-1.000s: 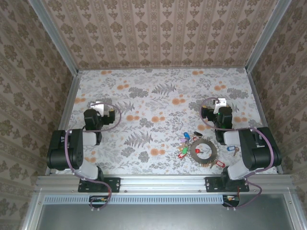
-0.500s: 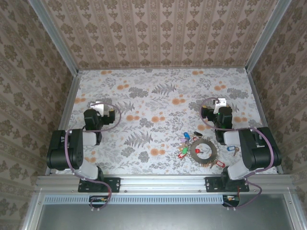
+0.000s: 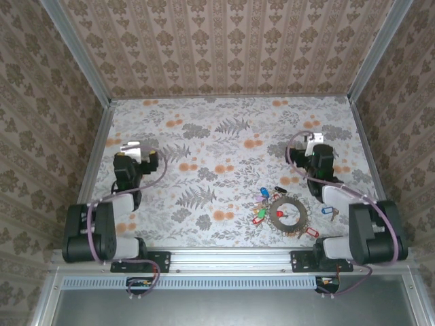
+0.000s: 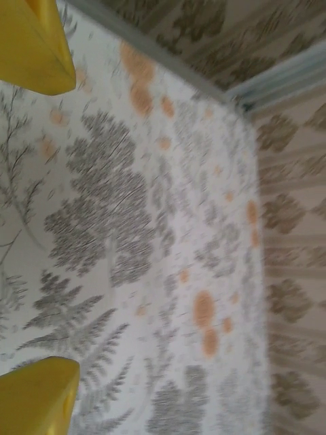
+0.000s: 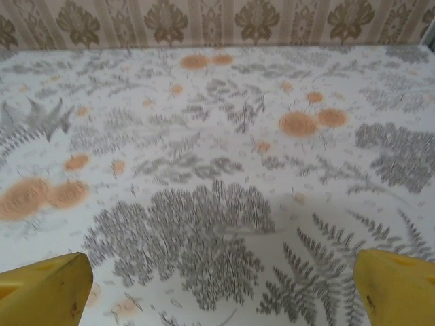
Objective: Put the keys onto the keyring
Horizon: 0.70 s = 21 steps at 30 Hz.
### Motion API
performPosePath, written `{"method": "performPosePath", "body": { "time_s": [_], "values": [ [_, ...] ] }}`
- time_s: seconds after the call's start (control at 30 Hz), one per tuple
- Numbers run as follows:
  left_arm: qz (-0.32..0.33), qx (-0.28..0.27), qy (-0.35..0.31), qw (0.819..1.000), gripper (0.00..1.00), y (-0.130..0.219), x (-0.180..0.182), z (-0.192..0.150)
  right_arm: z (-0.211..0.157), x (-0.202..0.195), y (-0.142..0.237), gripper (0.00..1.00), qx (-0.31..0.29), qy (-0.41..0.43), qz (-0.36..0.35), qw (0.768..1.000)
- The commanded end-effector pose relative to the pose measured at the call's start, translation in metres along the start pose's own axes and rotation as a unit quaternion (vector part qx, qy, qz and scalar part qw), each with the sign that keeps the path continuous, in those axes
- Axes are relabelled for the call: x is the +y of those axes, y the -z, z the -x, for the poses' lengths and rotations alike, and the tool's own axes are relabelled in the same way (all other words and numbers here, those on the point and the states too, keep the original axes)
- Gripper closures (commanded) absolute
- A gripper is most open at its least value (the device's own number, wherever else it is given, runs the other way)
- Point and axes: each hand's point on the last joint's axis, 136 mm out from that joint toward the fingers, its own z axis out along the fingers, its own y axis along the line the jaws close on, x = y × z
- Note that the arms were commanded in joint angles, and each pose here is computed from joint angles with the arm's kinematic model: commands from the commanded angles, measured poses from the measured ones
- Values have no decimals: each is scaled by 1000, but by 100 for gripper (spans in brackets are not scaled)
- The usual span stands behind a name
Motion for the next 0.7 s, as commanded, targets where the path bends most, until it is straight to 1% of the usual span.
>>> {"method": "performPosePath", "body": {
  "time_s": [0.0, 0.03, 0.07, 0.1, 0.17, 0.2, 0.23, 0.27, 0.33, 0.4, 0.47, 0.5, 0.53, 0.6, 0.67],
  "values": [
    [54, 6, 68, 996, 0, 20, 22, 14, -19, -17, 23, 0, 127, -80, -65, 986],
    [66, 6, 89, 994, 0, 27, 26, 21, -25, -24, 31, 0, 156, -113, -93, 977],
    [80, 12, 116, 990, 0, 34, 31, 26, -28, -23, 39, 0, 190, -128, -91, 969],
    [97, 17, 147, 984, 0, 43, 37, 30, -33, -17, 46, 0, 222, -135, -76, 963],
    [116, 41, 201, 972, 0, 58, 42, 30, -45, -3, 58, 0, 262, -149, -42, 953],
    [116, 52, 219, 967, 0, 65, 42, 29, -50, 3, 65, 2, 274, -161, -29, 948],
    [104, 58, 234, 965, 0, 69, 37, 29, -55, 7, 70, 3, 282, -175, -21, 943],
    [77, 66, 246, 964, 0, 71, 28, 30, -60, 11, 75, 5, 287, -192, -11, 938],
    [5, 79, 267, 961, 0, 74, 3, 32, -65, 27, 84, 9, 296, -219, 30, 929],
    [-59, 87, 309, 945, 0, 76, -22, 31, -74, 40, 92, 13, 311, -247, 58, 916],
    [-99, 104, 337, 931, 0, 77, -43, 26, -81, 49, 97, 17, 327, -265, 77, 904],
    [-115, 118, 333, 928, 0, 79, -55, 24, -90, 53, 103, 19, 348, -270, 79, 894],
    [-123, 131, 323, 929, 0, 81, -64, 21, -94, 55, 106, 22, 357, -272, 80, 890],
    [-133, 150, 289, 936, 0, 87, -80, 16, -102, 58, 112, 23, 372, -272, 72, 885],
    [-144, 169, 262, 939, 0, 90, -94, 10, -110, 62, 117, 24, 384, -270, 71, 880]
  ]
}}
